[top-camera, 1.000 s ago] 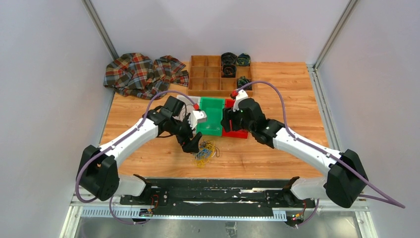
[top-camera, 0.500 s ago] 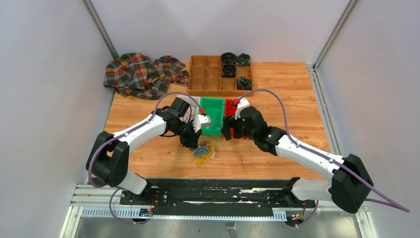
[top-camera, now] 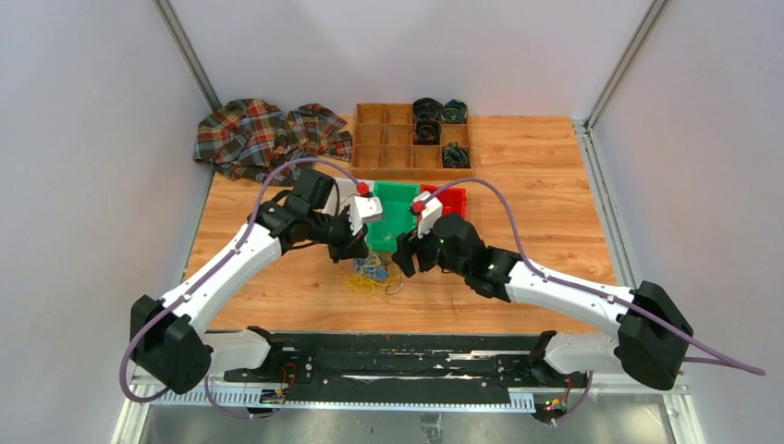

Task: Untangle the cables

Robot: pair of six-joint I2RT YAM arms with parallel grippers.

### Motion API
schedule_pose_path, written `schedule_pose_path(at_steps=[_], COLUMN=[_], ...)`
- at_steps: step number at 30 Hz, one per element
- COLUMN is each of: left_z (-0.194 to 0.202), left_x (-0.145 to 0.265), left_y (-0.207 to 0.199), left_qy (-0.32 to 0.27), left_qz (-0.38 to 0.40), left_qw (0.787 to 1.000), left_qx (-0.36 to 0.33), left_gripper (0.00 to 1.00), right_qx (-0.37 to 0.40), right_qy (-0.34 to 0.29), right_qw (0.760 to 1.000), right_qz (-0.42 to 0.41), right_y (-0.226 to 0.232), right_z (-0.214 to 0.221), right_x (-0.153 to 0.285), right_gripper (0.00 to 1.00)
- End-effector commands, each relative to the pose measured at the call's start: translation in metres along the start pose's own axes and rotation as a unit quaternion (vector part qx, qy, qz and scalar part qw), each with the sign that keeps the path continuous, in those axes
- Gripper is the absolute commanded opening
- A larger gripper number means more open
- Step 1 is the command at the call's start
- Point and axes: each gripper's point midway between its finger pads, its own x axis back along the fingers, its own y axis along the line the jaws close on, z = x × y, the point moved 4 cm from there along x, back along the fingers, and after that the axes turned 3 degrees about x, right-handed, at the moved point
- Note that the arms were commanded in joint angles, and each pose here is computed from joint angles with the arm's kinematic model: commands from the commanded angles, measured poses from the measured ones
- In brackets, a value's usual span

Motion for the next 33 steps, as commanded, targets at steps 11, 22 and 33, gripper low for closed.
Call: schedule_pose_path(at_steps=[11,22,33], left_z=[-0.034,-0.055,-0.074], left_x=[0.039,0.047,0.066], left_y=[-0.029,-0.042,-0.049], left_qy=[-0.052,-0.082,-0.104], left_qz=[-0.006,0.027,0.017], left_qw=[0.998,0.994,0.993], left_qx=[0.029,0.063,0.055], left_gripper=[0.01,0.01,0.01], right_qx=[0.041,0.009,0.005], right_qy=[-0.090,-0.081,-0.049], right_qw=[0.989,0.993,0.997], right_qz=[-0.112,-0.084,-0.058], right_y=[0.060,0.054,0.041], right_z=[-0.049,-0.028,0.004], right_x=[-0.006,-0.032,-0.032], right_gripper=[0.70,0.70,0.54])
